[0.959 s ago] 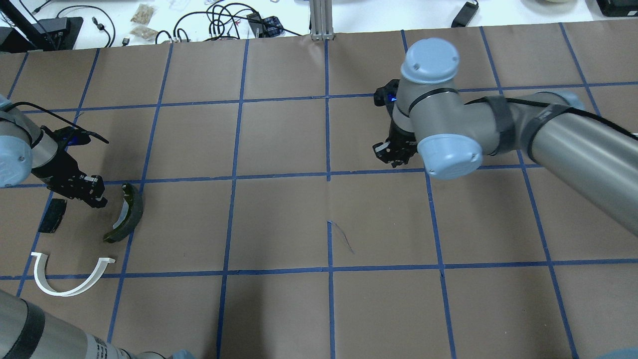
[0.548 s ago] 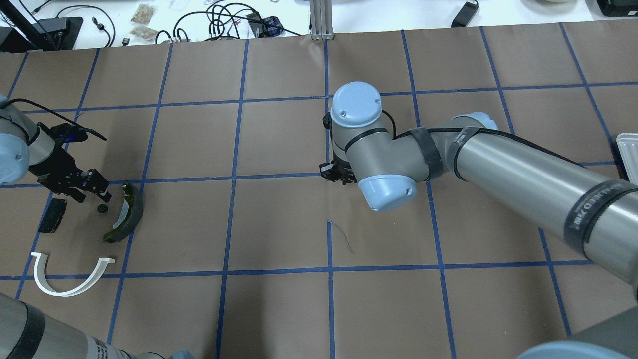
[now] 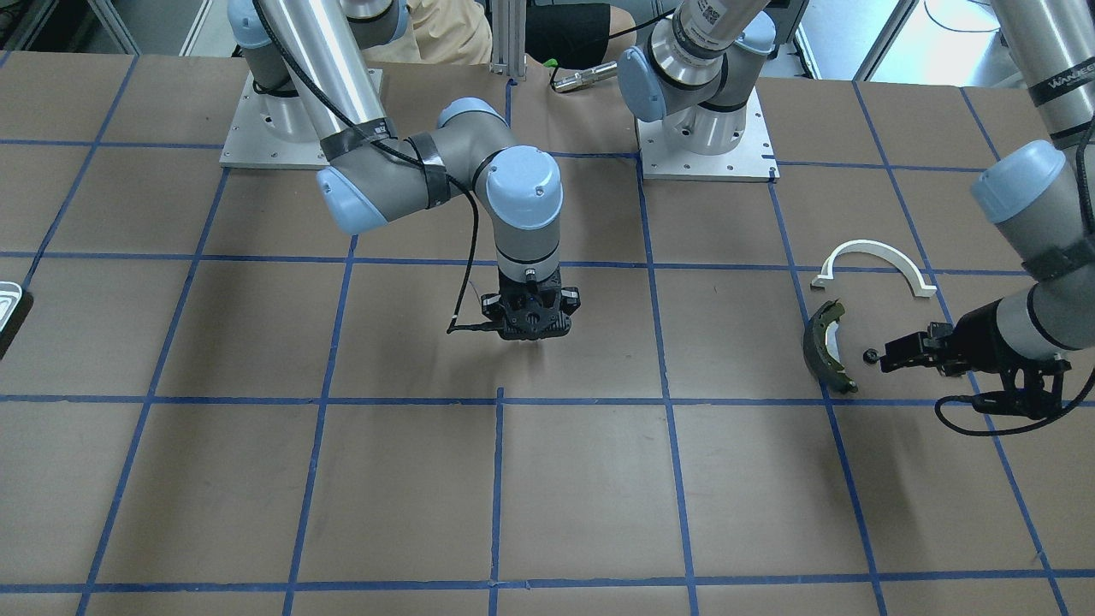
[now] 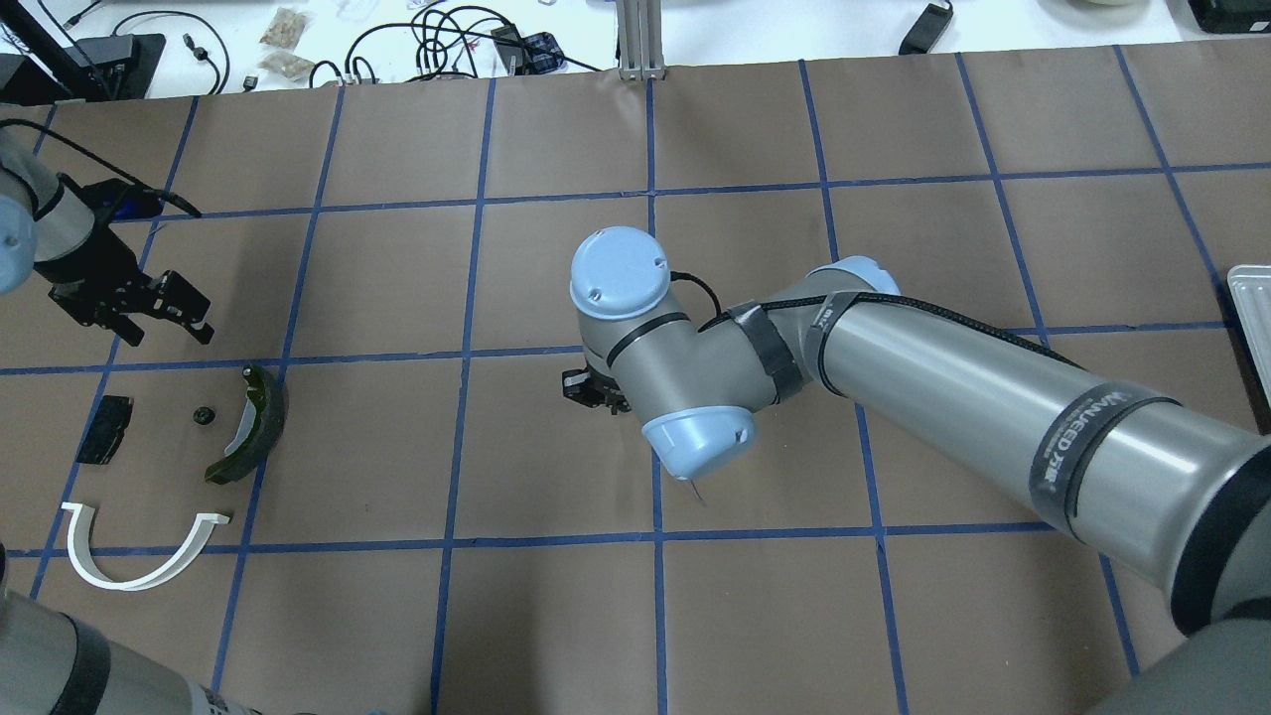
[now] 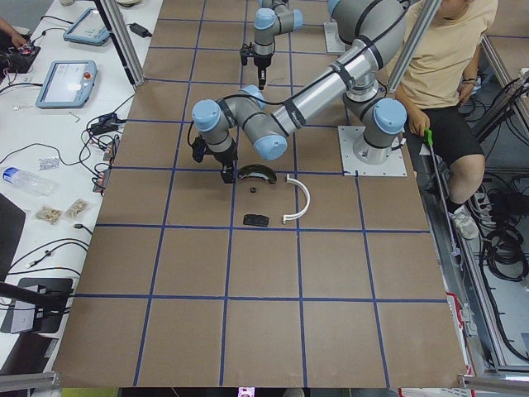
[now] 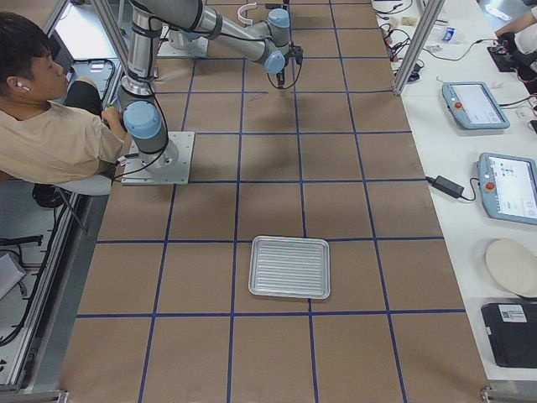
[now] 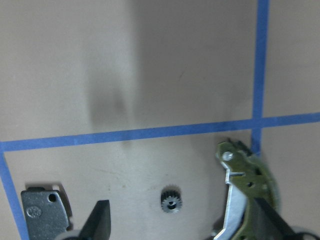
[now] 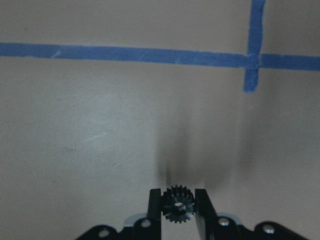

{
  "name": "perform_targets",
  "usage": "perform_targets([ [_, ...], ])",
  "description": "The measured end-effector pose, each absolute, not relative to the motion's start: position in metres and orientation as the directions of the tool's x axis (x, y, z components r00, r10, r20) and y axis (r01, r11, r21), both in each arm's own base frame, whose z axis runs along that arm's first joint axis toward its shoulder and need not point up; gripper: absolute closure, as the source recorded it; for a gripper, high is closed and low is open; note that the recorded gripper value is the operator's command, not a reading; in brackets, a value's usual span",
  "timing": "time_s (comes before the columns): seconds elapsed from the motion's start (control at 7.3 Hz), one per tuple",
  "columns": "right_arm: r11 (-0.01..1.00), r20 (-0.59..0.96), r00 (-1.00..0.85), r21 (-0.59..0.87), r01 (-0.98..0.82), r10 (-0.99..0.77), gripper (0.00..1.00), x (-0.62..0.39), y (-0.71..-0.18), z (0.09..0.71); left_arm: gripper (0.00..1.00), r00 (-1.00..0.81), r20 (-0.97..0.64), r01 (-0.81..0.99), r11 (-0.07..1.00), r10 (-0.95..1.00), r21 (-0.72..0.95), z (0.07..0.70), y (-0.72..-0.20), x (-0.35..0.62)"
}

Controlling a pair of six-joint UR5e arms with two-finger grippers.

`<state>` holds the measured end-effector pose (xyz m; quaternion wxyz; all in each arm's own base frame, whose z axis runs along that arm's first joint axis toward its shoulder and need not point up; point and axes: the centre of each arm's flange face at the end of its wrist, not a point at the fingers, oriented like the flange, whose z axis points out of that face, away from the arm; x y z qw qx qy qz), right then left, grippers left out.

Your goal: Place bearing gear from tray to pile

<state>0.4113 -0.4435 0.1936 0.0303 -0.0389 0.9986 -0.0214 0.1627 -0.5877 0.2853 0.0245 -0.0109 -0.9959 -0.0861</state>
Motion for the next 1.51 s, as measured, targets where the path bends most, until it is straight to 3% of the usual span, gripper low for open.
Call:
perform_targets([
  [0.27,0.99,-0.057,-0.991,-0.08,-0.113,-0.118,0.0,0.394,-0.467,0.213,0.0,-1.0,0.026,0.021,0.987,0.017,0.157,0.318,-0.606,0.102],
  [0.69,0.992,-0.037,-0.997,-0.112,-0.063,-0.067,0.0,0.26,-0.544,0.328,0.0,-1.0,0.011,0.027,0.987,0.025,0.16,0.317,-0.616,-0.007],
  [1.1,0.996,-0.034,-0.999,-0.086,0.014,0.011,0.0,0.186,-0.517,0.451,0.0,-0.998,0.017,0.059,0.99,0.057,0.129,0.295,-0.603,-0.153],
  [1.51,1.0,-0.024,-0.999,-0.013,0.021,0.021,0.0,0.176,-0.485,0.463,0.0,-0.997,0.051,0.061,0.995,0.057,0.08,0.242,-0.563,-0.239],
])
